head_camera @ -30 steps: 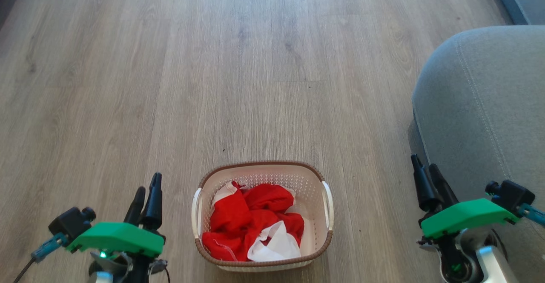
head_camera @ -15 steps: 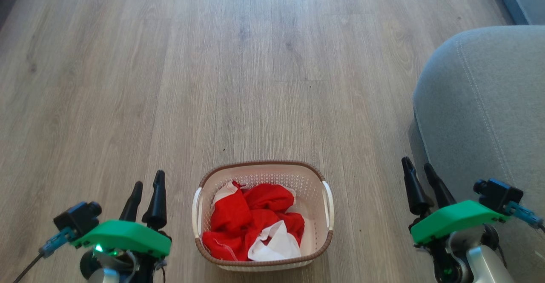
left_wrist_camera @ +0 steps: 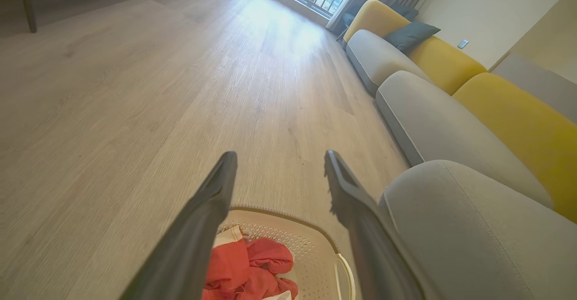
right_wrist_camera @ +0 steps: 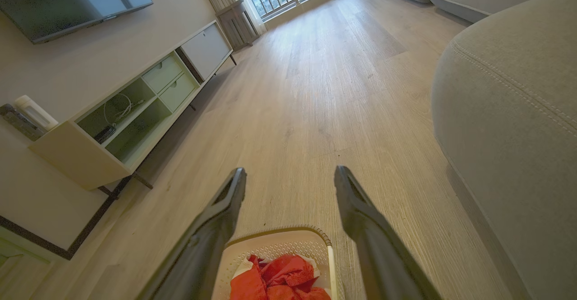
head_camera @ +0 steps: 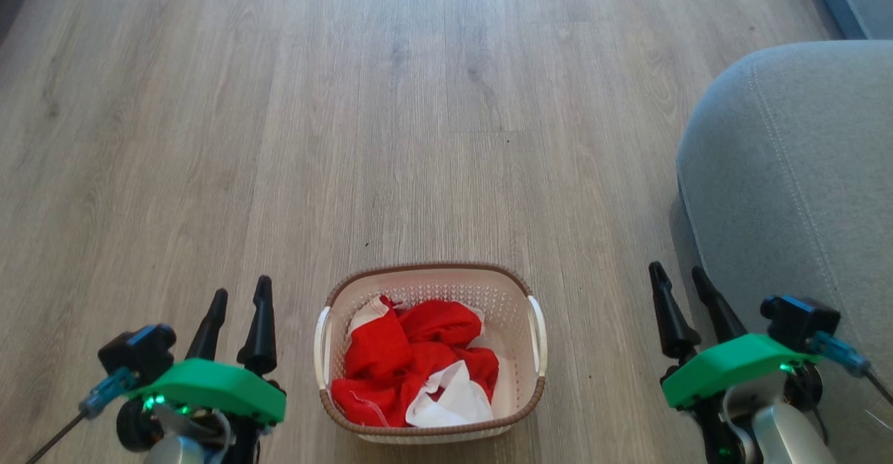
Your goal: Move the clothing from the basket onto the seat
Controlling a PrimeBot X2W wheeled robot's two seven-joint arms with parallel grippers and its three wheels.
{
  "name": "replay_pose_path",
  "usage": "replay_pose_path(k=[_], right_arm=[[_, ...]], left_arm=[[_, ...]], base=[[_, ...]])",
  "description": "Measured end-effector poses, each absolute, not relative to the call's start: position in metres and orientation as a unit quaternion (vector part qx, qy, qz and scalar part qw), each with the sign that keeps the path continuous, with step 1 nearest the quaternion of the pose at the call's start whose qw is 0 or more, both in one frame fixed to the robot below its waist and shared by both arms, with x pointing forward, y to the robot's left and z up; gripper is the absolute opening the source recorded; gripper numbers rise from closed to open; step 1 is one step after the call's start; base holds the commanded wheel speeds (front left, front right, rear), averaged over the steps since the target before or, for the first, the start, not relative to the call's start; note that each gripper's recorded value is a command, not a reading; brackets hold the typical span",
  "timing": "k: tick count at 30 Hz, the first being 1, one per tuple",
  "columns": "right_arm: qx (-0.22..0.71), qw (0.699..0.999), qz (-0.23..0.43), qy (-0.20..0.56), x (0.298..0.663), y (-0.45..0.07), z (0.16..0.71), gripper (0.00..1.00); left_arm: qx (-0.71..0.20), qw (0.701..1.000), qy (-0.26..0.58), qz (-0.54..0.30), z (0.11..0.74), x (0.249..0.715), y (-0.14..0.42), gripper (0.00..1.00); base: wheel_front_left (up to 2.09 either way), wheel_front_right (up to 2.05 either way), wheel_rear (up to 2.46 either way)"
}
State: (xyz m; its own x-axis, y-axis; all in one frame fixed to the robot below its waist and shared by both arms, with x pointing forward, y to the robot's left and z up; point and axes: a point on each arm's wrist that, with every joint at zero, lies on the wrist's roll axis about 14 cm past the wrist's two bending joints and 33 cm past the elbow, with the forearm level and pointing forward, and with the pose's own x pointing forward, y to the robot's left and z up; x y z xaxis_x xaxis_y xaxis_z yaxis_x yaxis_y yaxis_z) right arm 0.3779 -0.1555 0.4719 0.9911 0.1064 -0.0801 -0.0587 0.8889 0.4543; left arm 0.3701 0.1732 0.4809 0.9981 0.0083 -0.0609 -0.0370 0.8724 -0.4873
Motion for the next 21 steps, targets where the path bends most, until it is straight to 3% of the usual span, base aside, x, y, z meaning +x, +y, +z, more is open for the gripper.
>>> replay_pose_path(k=[21], right_arm=[[0.144,0.986,0.063,0.046,0.374,-0.15,0.466,1.0]], left_arm=[[-0.132,0.991,-0.005,-0.006,0.494,0.372,0.168,1.0]], base=[[0.0,0.0,0.0]])
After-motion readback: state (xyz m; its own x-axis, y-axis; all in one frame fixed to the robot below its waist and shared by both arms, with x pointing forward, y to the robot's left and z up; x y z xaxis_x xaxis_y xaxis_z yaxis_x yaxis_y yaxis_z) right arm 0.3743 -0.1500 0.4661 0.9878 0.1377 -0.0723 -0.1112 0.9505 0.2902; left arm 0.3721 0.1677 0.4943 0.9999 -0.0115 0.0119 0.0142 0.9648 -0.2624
